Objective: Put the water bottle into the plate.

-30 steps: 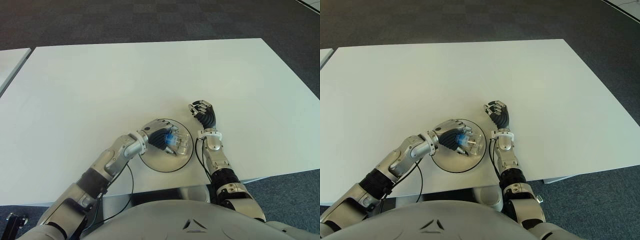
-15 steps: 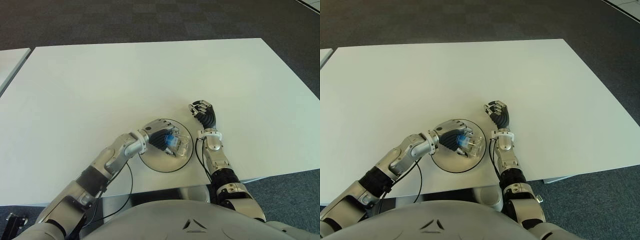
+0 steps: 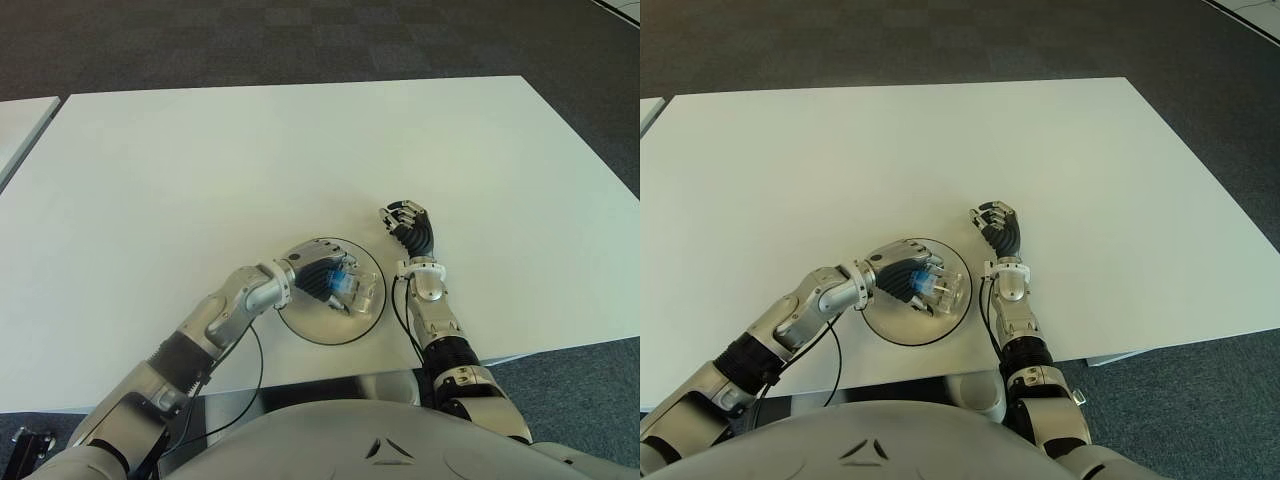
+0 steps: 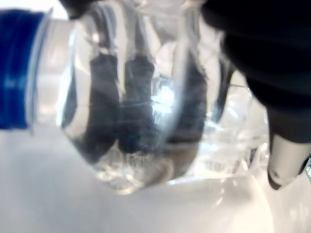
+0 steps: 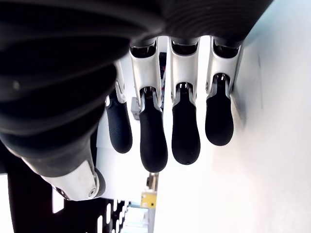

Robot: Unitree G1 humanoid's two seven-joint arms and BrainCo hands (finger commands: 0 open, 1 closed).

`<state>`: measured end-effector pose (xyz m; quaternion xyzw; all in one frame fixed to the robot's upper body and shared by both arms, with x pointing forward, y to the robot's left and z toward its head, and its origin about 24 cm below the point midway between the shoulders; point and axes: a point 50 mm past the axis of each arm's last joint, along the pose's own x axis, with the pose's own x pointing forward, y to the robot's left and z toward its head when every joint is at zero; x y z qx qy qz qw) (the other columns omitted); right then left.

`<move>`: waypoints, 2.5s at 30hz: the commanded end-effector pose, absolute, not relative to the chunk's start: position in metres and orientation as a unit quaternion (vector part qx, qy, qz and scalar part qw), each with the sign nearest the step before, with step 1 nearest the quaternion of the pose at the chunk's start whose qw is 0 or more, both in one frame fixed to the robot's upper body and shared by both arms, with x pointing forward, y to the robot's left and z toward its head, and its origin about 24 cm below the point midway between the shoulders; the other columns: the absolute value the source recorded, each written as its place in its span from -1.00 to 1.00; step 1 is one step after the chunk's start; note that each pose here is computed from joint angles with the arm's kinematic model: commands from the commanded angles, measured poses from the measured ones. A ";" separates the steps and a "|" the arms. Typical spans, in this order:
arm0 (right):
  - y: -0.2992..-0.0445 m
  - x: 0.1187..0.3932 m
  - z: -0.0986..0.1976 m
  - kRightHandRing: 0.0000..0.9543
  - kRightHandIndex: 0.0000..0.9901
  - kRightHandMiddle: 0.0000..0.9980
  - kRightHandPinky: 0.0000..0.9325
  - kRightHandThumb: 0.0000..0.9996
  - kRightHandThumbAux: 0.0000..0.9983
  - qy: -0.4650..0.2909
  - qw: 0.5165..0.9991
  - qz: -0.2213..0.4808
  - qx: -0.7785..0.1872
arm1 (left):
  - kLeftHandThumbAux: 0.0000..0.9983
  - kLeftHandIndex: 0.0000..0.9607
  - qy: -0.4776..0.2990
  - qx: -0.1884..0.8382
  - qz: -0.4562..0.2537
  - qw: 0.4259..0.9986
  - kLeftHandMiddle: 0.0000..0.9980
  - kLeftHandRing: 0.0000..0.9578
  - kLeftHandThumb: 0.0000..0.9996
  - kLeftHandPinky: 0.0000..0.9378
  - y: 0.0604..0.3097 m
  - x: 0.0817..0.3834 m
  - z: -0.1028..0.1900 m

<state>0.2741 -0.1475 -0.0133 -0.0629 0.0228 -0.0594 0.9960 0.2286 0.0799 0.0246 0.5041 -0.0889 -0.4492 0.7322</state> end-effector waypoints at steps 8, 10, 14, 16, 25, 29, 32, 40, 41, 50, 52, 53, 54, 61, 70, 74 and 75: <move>-0.146 0.272 -0.016 0.32 -0.12 0.26 0.36 0.42 0.46 0.029 0.996 -0.054 -0.067 | 0.50 -0.89 -0.063 0.518 -0.460 0.718 -0.83 -0.85 -0.42 -0.87 0.091 0.227 0.016; -0.146 0.273 -0.016 0.32 -0.12 0.26 0.35 0.42 0.46 0.030 0.996 -0.054 -0.067 | 0.47 -0.94 -0.065 0.521 -0.463 0.714 -0.90 -0.92 -0.49 -0.93 0.091 0.227 0.018; -0.146 0.272 -0.016 0.32 -0.12 0.26 0.36 0.42 0.46 0.031 0.996 -0.055 -0.065 | 0.36 -0.99 -0.071 0.525 -0.468 0.707 -0.98 -0.98 -0.62 -0.99 0.092 0.227 0.019; -0.146 0.272 -0.016 0.33 -0.12 0.27 0.36 0.42 0.46 0.032 0.996 -0.056 -0.064 | 0.31 -1.00 -0.075 0.527 -0.466 0.707 -0.99 -0.99 -0.67 -0.99 0.092 0.227 0.019; -0.146 0.273 -0.017 0.34 -0.12 0.28 0.37 0.42 0.46 0.036 0.996 -0.058 -0.061 | 0.04 -1.00 -0.110 0.525 -0.435 0.723 -1.00 -1.00 -0.86 -1.00 0.090 0.224 0.024; -0.146 0.273 -0.017 0.35 -0.12 0.29 0.39 0.42 0.46 0.036 0.996 -0.057 -0.061 | -0.03 -1.00 -0.128 0.522 -0.412 0.736 -1.00 -1.00 -0.89 -1.00 0.090 0.223 0.026; -0.146 0.272 -0.017 0.35 -0.12 0.29 0.39 0.42 0.46 0.036 0.996 -0.055 -0.062 | -0.05 -1.00 -0.147 0.525 -0.381 0.747 -1.00 -1.00 -0.89 -1.00 0.090 0.222 0.028; -0.146 0.272 -0.017 0.35 -0.12 0.29 0.37 0.41 0.46 0.035 0.996 -0.054 -0.067 | -0.06 -1.00 -0.195 0.547 -0.322 0.748 -1.00 -1.00 -0.86 -1.00 0.089 0.221 0.028; -0.146 0.272 -0.017 0.35 -0.12 0.29 0.38 0.41 0.46 0.035 0.996 -0.054 -0.067 | -0.07 -1.00 -0.200 0.550 -0.316 0.746 -1.00 -1.00 -0.85 -1.00 0.088 0.221 0.028; -0.145 0.272 -0.016 0.36 -0.12 0.30 0.39 0.41 0.46 0.034 0.996 -0.050 -0.069 | -0.14 -1.00 -0.253 0.588 -0.259 0.723 -1.00 -1.00 -0.82 -1.00 0.087 0.220 0.027; -0.145 0.272 -0.016 0.36 -0.12 0.31 0.39 0.41 0.46 0.035 0.996 -0.051 -0.068 | -0.15 -1.00 -0.265 0.596 -0.247 0.717 -1.00 -1.00 -0.81 -1.00 0.086 0.220 0.026; -0.145 0.272 -0.016 0.36 -0.12 0.31 0.39 0.41 0.46 0.035 0.996 -0.051 -0.068 | -0.16 -1.00 -0.270 0.600 -0.241 0.714 -1.00 -1.00 -0.81 -1.00 0.086 0.220 0.026; -0.145 0.272 -0.016 0.36 -0.12 0.31 0.39 0.41 0.46 0.035 0.996 -0.052 -0.068 | -0.17 -1.00 -0.275 0.604 -0.234 0.711 -1.00 -1.00 -0.80 -1.00 0.086 0.220 0.026; -0.145 0.271 -0.016 0.35 -0.12 0.30 0.38 0.41 0.46 0.035 0.996 -0.051 -0.068 | -0.20 -1.00 -0.295 0.623 -0.206 0.695 -1.00 -1.00 -0.77 -1.00 0.085 0.219 0.023; -0.145 0.272 -0.016 0.35 -0.12 0.30 0.38 0.41 0.46 0.034 0.996 -0.051 -0.069 | -0.25 -1.00 -0.307 0.634 -0.184 0.686 -1.00 -1.00 -0.72 -1.00 0.083 0.217 0.020; -0.145 0.271 -0.016 0.34 -0.12 0.30 0.38 0.41 0.46 0.033 0.996 -0.051 -0.071 | -0.28 -1.00 -0.312 0.642 -0.173 0.679 -1.00 -1.00 -0.69 -1.00 0.082 0.217 0.019; -0.145 0.271 -0.015 0.34 -0.12 0.30 0.38 0.41 0.46 0.032 0.996 -0.051 -0.072 | -0.29 -1.00 -0.313 0.643 -0.172 0.677 -1.00 -1.00 -0.69 -1.00 0.082 0.217 0.018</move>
